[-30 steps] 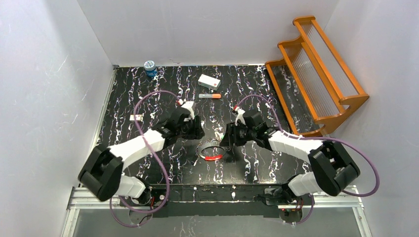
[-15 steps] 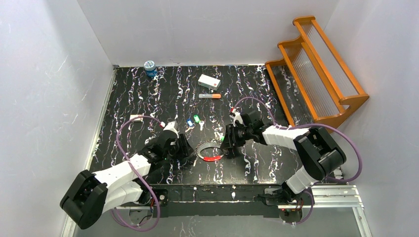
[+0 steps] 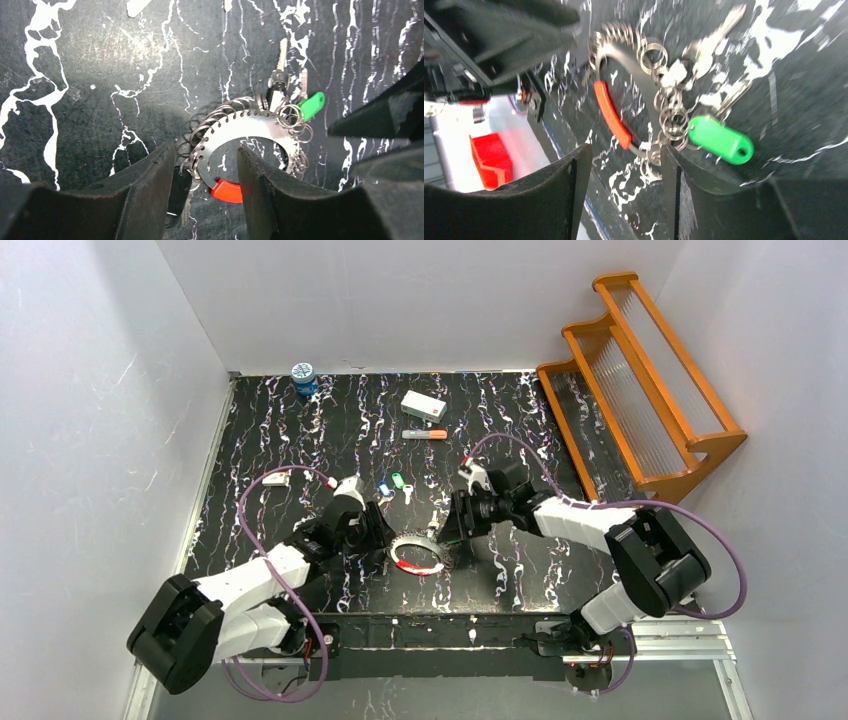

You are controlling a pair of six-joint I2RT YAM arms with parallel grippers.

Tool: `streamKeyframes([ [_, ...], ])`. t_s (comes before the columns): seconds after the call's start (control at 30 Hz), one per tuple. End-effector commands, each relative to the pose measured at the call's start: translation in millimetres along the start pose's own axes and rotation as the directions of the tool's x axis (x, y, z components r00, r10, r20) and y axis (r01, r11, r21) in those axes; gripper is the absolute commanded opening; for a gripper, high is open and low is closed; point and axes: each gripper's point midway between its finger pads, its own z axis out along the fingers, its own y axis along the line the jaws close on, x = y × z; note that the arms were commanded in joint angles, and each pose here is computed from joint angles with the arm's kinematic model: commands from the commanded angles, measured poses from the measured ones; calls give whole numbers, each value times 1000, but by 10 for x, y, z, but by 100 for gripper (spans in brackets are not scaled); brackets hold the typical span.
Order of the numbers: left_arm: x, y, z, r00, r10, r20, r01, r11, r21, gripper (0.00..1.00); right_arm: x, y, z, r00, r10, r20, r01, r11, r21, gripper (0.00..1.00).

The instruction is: Put the keys on the keyring

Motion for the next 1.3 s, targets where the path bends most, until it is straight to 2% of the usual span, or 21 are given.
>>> streamKeyframes([
  [0.0, -114, -119, -94, 999, -6, 49, 3, 999, 53, 46, -555, 44, -105, 990, -85, 109, 83, 996, 21, 62],
  [0.1, -71, -106, -158, 998, -27, 49, 23, 997, 68, 45, -721, -86, -59, 992, -85, 95, 80, 995, 51, 64],
  [0.23, 45, -57, -209, 997, -67, 29, 64, 995, 79, 44, -670, -298, 78, 999, -51, -12, 52, 995, 82, 66],
  [0.43, 204, 51, -183, 998, -62, -14, 63, 996, 58, 43, -376, -364, 169, 995, 12, -95, -9, 1000, 29, 63],
  [0.7, 13, -6, -152, 999, -19, 26, 19, 999, 33, 48, 146, -211, 105, 985, 74, -156, -88, 993, -85, 60],
  [0.83, -55, -50, -136, 999, 10, 30, -11, 999, 30, 50, 144, -187, 71, 988, 71, -135, -82, 993, -82, 60],
  [1.07, -81, -73, -87, 1000, -13, 20, 13, 1000, 14, 51, -214, -117, 25, 1000, -7, -28, 6, 999, -38, 62],
  [1.27, 67, -23, -21, 995, -89, -49, 88, 996, -28, 45, -159, -176, 117, 997, 10, -76, -13, 999, -34, 61],
])
